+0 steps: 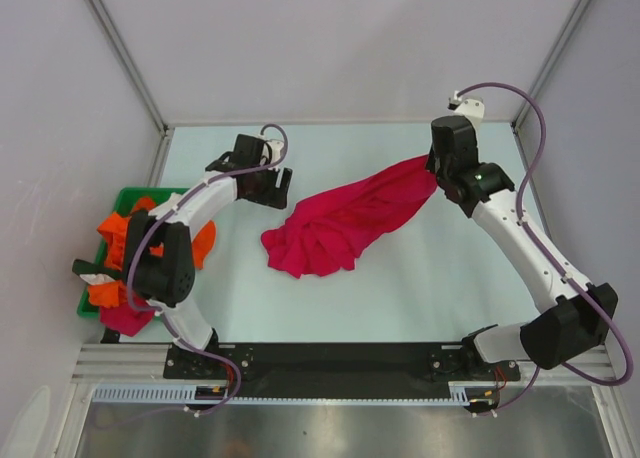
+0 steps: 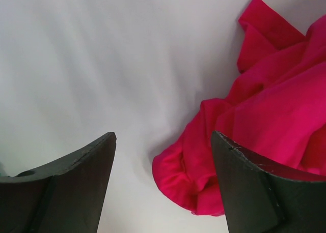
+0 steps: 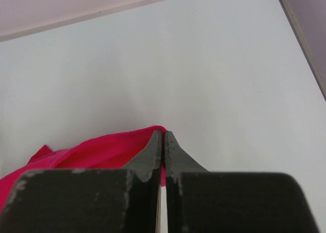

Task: Fold and stack the t-shirts
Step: Flatten out the tshirt

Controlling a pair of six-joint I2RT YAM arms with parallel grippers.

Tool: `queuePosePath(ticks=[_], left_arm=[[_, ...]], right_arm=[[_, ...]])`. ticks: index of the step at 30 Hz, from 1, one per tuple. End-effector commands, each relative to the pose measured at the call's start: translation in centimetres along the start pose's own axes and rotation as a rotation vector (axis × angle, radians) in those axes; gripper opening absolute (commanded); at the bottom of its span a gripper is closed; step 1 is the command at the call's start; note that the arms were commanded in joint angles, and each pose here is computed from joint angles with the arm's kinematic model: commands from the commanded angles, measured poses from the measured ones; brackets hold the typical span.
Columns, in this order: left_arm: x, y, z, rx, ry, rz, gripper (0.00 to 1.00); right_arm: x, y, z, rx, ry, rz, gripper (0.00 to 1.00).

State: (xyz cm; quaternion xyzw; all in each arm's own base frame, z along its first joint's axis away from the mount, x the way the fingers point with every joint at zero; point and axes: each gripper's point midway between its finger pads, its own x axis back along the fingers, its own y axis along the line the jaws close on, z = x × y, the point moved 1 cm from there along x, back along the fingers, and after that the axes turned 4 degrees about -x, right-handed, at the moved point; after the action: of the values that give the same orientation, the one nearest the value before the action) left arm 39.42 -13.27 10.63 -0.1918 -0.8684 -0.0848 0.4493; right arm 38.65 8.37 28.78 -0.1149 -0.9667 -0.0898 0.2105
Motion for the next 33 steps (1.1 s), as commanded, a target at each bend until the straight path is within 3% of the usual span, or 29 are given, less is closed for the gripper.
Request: queuePosePath(ticks=[1,8,14,19,33], left_arm=[[3.9,-2.0,-2.7,-0.013,-0.114,0.080,0.80],[6.2,-4.8,-0.6,-0.121,-0.161,0.170,0.79],[5.6,-6.8,2.9,-0.159,-0.099,0.240,0.76],[4.2,-6.4,4.6,-0.179,-0.041,0.193,0.75],[3.0,-6.2,2.2,-0.132,-0.070,0.169,0.75]], right_arm=[[1.1,-0.9,-1.4,0.002,-0.040,0.012,0.00],[0.9,-0.7,-1.1,0.004,-0.036,0.000,0.00],[0.7,-1.7,-0.7,-0.006,-0.025,0.020,0.00],[1.0,-2.7,-0.8,-0.019,-0.028,0.035,0.00],[3.8,-10.2,-3.1,-0.171,-0.110,0.204,0.00]])
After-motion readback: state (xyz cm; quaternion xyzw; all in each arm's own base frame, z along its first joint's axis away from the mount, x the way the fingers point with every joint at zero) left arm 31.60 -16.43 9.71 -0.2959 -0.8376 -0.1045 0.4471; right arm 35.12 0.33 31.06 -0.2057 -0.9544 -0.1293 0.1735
